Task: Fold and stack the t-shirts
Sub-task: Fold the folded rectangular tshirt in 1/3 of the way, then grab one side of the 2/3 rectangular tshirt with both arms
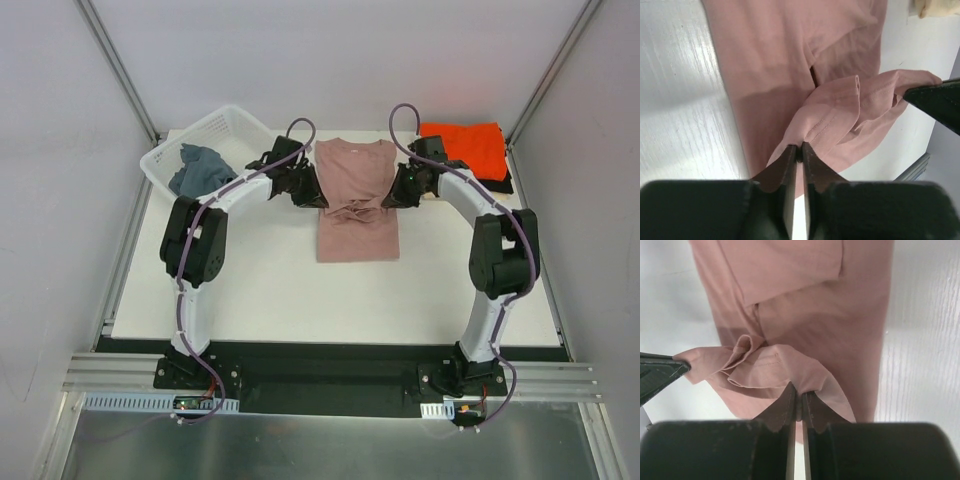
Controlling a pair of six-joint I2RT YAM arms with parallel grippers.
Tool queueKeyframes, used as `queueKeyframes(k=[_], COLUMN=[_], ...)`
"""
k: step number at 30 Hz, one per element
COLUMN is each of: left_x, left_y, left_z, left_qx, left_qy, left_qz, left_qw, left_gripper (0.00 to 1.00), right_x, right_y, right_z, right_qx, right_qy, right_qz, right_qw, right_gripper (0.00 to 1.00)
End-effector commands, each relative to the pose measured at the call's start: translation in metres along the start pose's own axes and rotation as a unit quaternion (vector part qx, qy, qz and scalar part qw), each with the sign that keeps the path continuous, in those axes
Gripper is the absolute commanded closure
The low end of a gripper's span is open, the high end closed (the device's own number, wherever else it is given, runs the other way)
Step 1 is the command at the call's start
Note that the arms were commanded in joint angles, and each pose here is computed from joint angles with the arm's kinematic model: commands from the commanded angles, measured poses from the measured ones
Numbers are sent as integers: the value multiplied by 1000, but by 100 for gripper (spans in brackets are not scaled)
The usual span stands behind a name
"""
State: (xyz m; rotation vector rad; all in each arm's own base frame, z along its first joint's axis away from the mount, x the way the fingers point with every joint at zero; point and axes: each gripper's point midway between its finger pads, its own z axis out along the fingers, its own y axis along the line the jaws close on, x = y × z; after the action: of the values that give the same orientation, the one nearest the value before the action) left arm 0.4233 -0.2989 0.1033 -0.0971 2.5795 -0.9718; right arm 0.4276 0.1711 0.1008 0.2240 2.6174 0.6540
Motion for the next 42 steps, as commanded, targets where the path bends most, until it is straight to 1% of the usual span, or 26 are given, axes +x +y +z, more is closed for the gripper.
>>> queueKeyframes(k=[1,2,3,4,5,6,7,9,10,11,14,15,17,18,20,21,23,25,26,27,29,33,36,37,38,42], left_x=[-9,-10,-11,-11,-12,-12,-13,-13,-12,-15,-8,3,9,22,35,51,69,89,98,109,114,129,134,134,135,135], left_y=[-3,-1,1,0,0,-1,-4,-12,-14,-20,-25,-18,-22,-11,-14,-3,-8,4,1,10,16,33,36,39,44,52], left_z=[8,10,14,15,15,13,11,0,-4,-15,-33,-35,-51,-50,-63,-61,-66,-64,-65,-63,-58,-45,-35,-33,-29,-20], left_qx=[24,23,22,28,29,31,35,41,42,44,38,29,27,13,10,-7,-8,-28,-29,-43,-53,-67,-66,-70,-79,-94], left_qy=[13,14,17,21,21,21,19,13,12,1,-12,-5,-16,-9,-12,-3,3,13,16,23,16,35,49,50,51,53], left_qz=[8,6,3,2,2,3,6,9,12,17,21,14,16,8,12,2,10,-1,4,-10,-16,-48,-59,-62,-67,-72], left_qw=[1000,1000,1000,999,999,999,999,999,999,999,999,999,999,1000,1000,1000,1000,1000,999,999,998,996,995,994,993,992], left_gripper=[86,84,77,71,64,54,24,7,1,1,1,1,1,1,1,1,1,1,1,1,1,2,12,15,21,35], right_x=[-24,-26,-27,-28,-28,-27,-27,-25,-23,-21,-7,-1,21,29,39,55,55,70,75,82,97,114,116,116,118,122], right_y=[3,-1,-4,-5,-4,-5,-2,4,10,12,18,19,15,14,9,0,-1,-10,-14,-17,-27,-38,-46,-48,-50,-55], right_z=[8,10,15,16,16,15,10,3,-8,-13,-32,-37,-44,-46,-51,-58,-68,-78,-79,-79,-76,-66,-57,-56,-51,-40], right_qx=[-13,-7,-5,-5,-8,-8,-12,-24,-29,-28,-24,-22,-15,-12,-3,-1,-6,-1,3,5,11,-3,-3,-2,0,3], right_qy=[-19,-20,-17,-17,-13,-9,-7,-10,-16,-22,-31,-32,-23,-23,-41,-48,-86,-94,-90,-82,-58,-21,1,5,16,39], right_qz=[-2,2,6,5,3,-4,-11,-34,-45,-56,-87,-92,-96,-95,-90,-87,-82,-79,-79,-80,-73,-25,1,5,11,32], right_qw=[1000,1000,1000,1000,1000,1000,1000,999,998,998,995,995,995,995,995,995,993,992,993,993,996,999,1000,1000,1000,999], right_gripper=[91,86,80,63,54,47,31,21,8,2,3,3,3,3,3,3,3,4,4,3,3,3,1,3,4,9])
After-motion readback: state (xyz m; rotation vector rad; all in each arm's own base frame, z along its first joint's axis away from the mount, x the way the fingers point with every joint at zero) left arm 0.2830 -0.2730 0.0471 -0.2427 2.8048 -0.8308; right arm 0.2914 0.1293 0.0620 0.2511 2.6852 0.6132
